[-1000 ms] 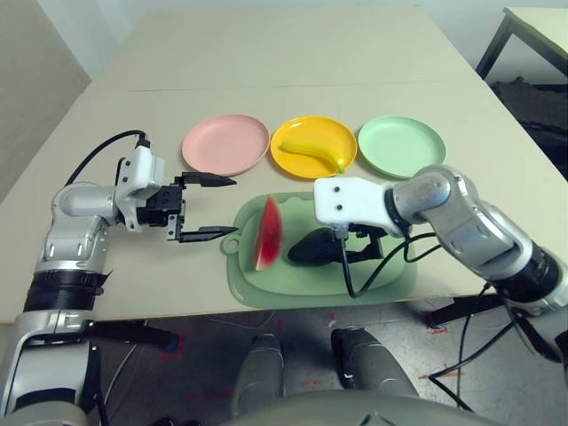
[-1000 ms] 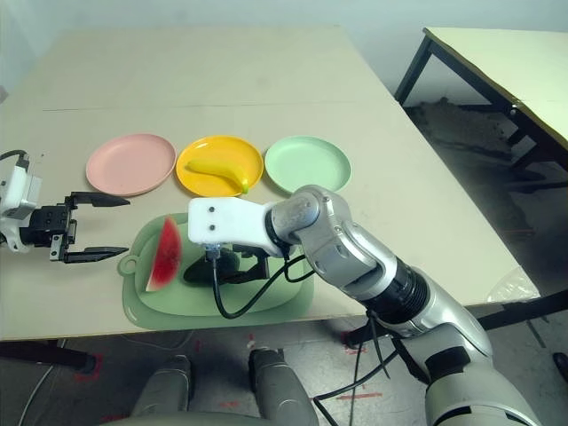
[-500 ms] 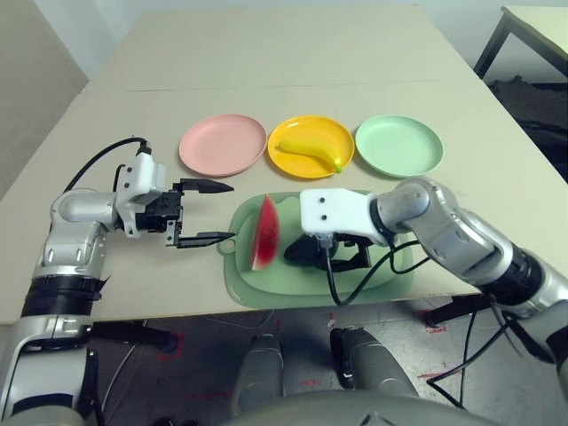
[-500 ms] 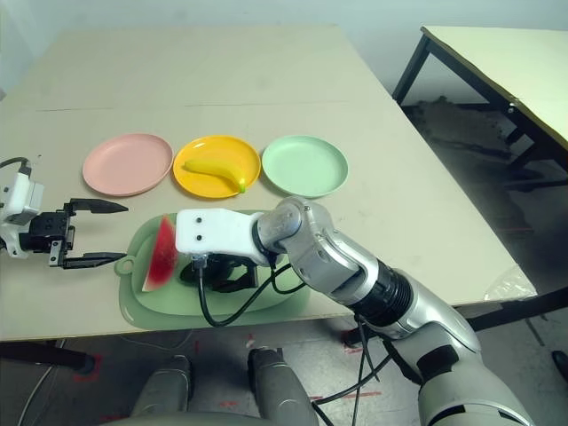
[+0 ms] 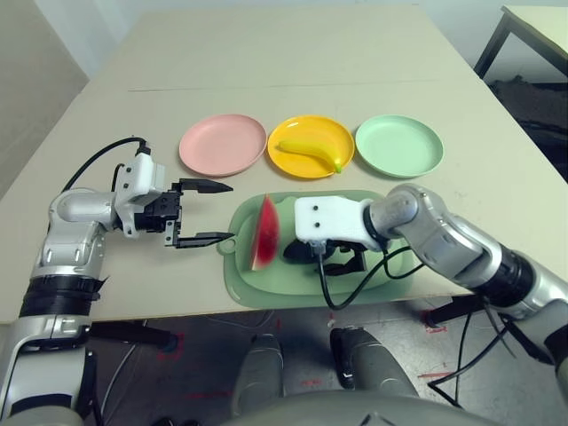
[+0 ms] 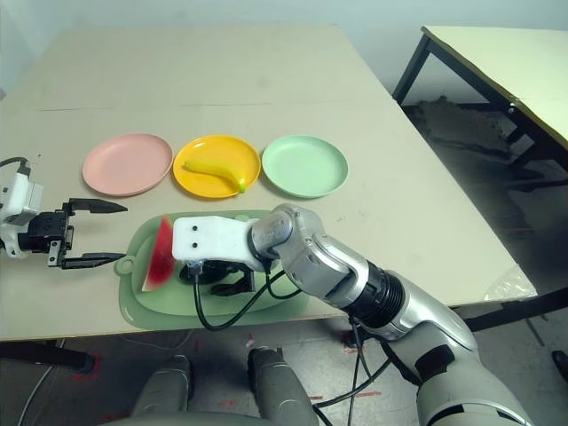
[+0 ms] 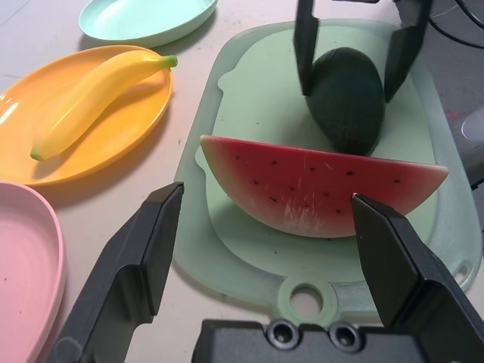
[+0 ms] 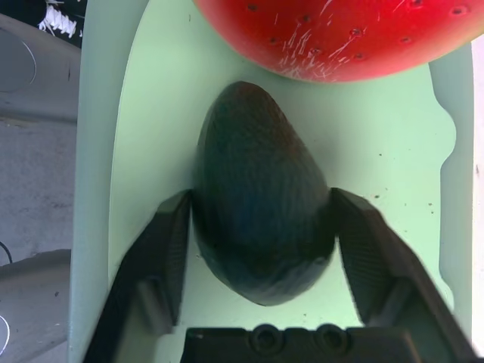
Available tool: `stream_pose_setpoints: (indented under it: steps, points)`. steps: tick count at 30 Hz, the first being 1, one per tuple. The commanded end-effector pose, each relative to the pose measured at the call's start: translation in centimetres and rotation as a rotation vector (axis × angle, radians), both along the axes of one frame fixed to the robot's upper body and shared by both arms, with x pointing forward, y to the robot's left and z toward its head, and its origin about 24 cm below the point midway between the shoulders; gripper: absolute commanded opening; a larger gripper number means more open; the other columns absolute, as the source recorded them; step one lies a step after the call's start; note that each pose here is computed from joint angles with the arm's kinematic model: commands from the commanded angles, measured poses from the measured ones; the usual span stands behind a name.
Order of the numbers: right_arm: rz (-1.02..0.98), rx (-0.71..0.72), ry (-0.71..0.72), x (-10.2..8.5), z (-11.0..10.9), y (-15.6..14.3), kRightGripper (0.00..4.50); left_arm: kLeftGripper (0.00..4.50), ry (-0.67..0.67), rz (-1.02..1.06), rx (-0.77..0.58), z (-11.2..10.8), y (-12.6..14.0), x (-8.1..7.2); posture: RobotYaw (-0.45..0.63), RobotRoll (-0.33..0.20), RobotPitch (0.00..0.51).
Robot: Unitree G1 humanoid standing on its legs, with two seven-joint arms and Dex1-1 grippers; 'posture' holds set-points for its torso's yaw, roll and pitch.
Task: Place the fruits into color-matched plates.
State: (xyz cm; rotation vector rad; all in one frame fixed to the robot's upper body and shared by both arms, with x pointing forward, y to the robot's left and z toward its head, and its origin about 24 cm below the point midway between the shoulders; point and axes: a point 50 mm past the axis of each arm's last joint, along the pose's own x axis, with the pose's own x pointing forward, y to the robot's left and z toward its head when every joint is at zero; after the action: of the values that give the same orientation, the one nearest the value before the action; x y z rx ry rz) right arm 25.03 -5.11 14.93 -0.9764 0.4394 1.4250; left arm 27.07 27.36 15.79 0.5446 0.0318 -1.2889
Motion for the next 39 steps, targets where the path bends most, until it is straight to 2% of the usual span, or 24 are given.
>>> stream_pose_setpoints:
  steps: [1, 7, 11, 15, 19, 24, 28, 31, 34, 39]
  points:
    - [0.002, -0.011, 0.003, 0.0, -0.1, 0.1, 3.03, 4.50, -0.002, -0.006, 0.021, 0.0, 0.1, -0.2, 0.01, 0.000, 0.141]
    - [-0.002, -0.008, 0.001, 0.1, -0.1, -0.1, 3.03, 4.50, -0.002, -0.027, -0.002, 0.2, -0.3, -0.3, 0.01, 0.000, 0.140]
    - [-0.001, -0.009, -0.002, 0.3, 0.0, -0.3, 3.03, 4.50, 0.027, -0.063, -0.087, 0.7, -1.6, -0.4, 0.01, 0.000, 0.133]
    - [-0.004, -0.018, -0.058, 1.1, 0.5, -0.5, 3.03, 4.50, 0.024, 0.022, -0.168, 1.5, -1.9, 0.3, -0.01, 0.000, 0.128]
    - [-0.082, -0.055, -0.186, 4.5, 2.2, -2.2, 3.03, 4.50, 0.017, 0.098, -0.179, 1.8, -1.9, 1.0, -0.01, 0.000, 0.123]
    - [-0.253, -0.132, -0.360, 10.4, 5.4, -6.3, 3.03, 4.50, -0.006, 0.120, -0.139, 1.5, -2.3, 1.4, 0.00, 0.000, 0.114]
    - [-0.353, -0.160, -0.395, 13.3, 6.3, -9.4, 3.03, 4.50, -0.083, 0.146, -0.143, 1.9, -3.5, 2.2, 0.01, 0.000, 0.114]
    - [-0.441, -0.192, -0.415, 14.8, 6.1, -12.0, 3.03, 4.50, -0.107, 0.136, -0.163, 2.0, -5.1, 2.5, 0.01, 0.000, 0.112]
    - [-0.516, -0.226, -0.433, 15.5, 5.4, -14.2, 3.03, 4.50, -0.117, 0.131, -0.168, 1.9, -6.2, 2.5, 0.02, 0.000, 0.112]
    - [-0.564, -0.210, -0.439, 15.9, 4.3, -15.3, 3.03, 4.50, -0.120, 0.125, -0.168, 1.7, -6.5, 2.5, 0.02, 0.000, 0.110]
